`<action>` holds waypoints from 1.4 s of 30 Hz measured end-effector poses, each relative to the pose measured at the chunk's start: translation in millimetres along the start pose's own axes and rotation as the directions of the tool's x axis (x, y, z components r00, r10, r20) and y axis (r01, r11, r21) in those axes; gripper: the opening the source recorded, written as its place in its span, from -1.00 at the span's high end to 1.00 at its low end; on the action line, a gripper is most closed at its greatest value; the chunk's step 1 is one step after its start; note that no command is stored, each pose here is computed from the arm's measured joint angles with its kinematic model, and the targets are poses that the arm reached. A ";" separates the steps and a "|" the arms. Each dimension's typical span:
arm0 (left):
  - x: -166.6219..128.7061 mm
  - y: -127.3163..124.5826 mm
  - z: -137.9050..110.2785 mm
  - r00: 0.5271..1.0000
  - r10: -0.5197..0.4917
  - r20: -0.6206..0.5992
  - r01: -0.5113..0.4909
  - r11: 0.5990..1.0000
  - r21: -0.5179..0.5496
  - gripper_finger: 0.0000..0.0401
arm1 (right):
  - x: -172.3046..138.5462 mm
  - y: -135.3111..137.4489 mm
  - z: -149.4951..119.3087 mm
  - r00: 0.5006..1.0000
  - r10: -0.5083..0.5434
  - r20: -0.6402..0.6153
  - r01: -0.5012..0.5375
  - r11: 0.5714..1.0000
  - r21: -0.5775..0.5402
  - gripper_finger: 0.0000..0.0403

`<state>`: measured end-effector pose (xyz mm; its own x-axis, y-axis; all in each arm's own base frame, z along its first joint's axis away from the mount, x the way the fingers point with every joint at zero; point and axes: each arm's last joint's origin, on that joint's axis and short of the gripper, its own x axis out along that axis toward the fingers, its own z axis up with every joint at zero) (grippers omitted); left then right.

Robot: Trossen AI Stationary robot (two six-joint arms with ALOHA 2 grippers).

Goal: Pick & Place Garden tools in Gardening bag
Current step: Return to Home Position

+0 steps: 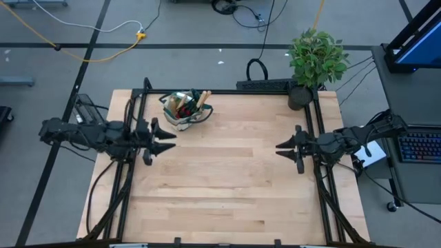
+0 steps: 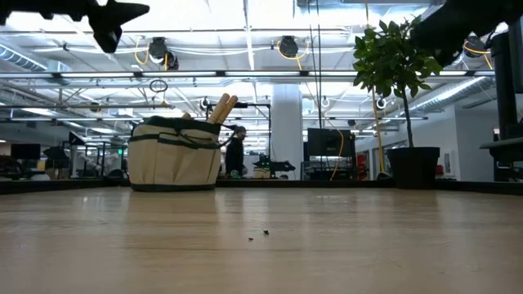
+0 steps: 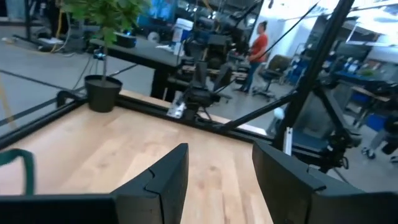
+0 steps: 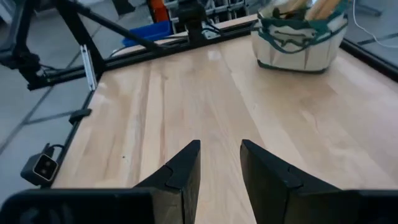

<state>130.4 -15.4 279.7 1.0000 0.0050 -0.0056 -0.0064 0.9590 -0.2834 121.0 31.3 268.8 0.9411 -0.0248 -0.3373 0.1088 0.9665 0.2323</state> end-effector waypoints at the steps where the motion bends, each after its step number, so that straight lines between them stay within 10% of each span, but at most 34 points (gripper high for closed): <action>1: 1.4 0.4 -5.5 1.000 -0.010 0.010 0.010 1.000 -0.004 0.08 | -0.5 -1.7 -3.9 1.000 0.000 0.003 0.000 1.000 0.013 0.48; 22: -18.4 17.7 -39.2 0.998 -0.034 0.047 0.031 0.997 0.067 0.08 | -40.0 -17.3 -16.5 0.969 0.191 0.157 -0.198 0.980 0.027 0.48; 42: -29.3 22.4 -49.9 0.998 0.005 -0.055 0.001 0.992 0.123 0.08 | -8.9 -23.3 -60.7 0.965 0.192 0.178 -0.218 0.966 0.140 0.48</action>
<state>100.8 -8.2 225.6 0.9982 -0.0054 -0.0596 -0.0045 0.9865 -0.1637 90.6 24.6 211.0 0.9862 0.1163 -0.1182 -0.0554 0.9031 0.4257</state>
